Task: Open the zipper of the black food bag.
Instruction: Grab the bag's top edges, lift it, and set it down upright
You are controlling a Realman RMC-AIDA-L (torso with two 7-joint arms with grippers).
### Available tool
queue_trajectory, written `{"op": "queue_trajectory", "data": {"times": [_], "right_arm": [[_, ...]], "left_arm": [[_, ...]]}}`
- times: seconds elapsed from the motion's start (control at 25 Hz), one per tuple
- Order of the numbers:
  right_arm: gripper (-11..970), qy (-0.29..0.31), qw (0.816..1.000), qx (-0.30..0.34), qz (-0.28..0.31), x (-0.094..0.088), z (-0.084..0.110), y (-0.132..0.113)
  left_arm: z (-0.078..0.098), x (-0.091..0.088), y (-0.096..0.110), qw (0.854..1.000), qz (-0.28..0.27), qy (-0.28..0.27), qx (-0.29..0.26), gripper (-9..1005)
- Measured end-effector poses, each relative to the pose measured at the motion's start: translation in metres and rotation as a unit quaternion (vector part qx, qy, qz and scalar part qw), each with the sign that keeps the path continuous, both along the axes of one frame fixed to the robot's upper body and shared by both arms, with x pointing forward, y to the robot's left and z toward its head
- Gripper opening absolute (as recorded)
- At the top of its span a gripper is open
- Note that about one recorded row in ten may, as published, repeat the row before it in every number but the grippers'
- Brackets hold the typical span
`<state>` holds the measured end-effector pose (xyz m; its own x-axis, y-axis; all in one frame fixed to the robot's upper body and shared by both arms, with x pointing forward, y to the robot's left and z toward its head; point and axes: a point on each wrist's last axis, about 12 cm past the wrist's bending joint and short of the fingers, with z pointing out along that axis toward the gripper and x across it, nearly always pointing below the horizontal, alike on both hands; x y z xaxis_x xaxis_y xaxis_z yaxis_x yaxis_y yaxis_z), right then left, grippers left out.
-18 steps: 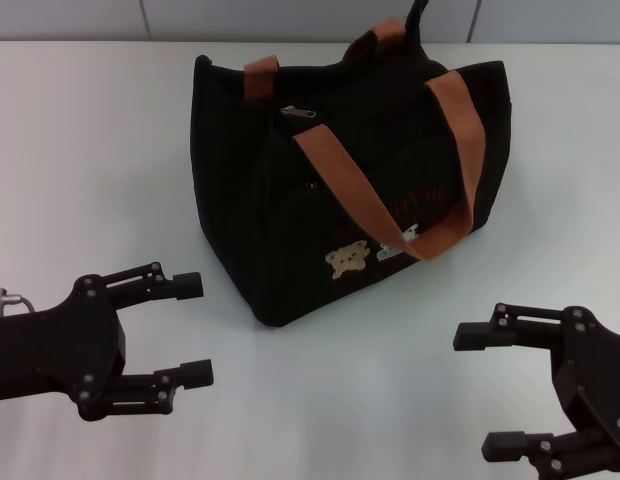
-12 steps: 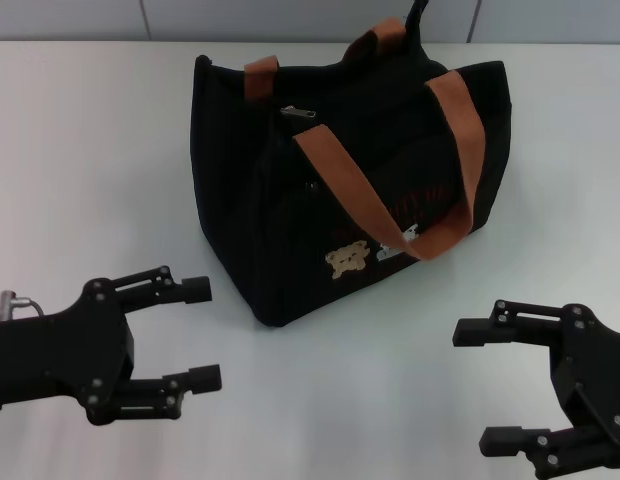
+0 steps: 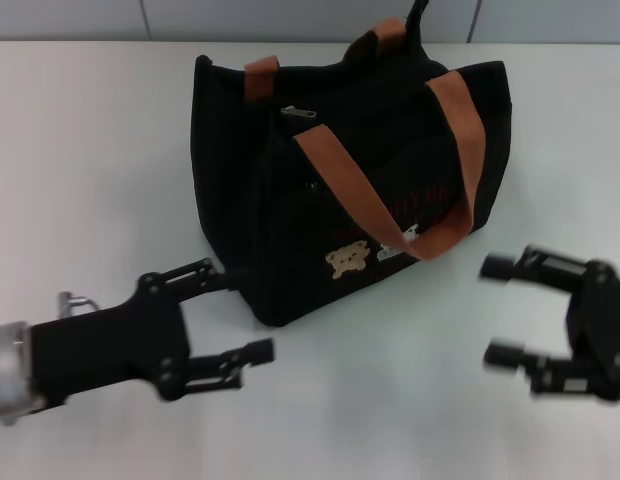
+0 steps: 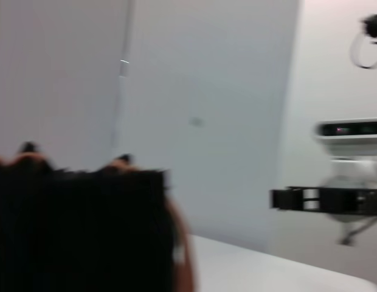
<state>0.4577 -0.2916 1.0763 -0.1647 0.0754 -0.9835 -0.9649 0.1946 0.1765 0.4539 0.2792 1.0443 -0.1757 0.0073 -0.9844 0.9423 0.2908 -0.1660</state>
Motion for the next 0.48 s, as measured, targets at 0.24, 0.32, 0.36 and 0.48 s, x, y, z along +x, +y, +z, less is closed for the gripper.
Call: {"op": "queue_trajectory", "data": {"times": [0.24,0.32,0.36,0.48], "right_arm": [[835,-0.008,0.997,0.011,-0.082,-0.011,-0.009,-0.016],[835,-0.009,0.996,0.012,-0.087,-0.015,-0.011,-0.016],[835,-0.008,0.996,0.011,-0.092,-0.016,-0.014,-0.017],[835,-0.006,0.995,0.006,-0.099,-0.015,-0.016,-0.016]], "left_arm": [[-0.025,0.01,-0.02,0.995,0.101,-0.004,0.009,810],[-0.027,0.011,-0.022,0.993,0.12,-0.005,0.005,808],[-0.028,0.011,-0.023,0.992,0.129,-0.005,0.001,807],[-0.03,0.015,-0.027,0.99,0.141,-0.003,0.006,805]]}}
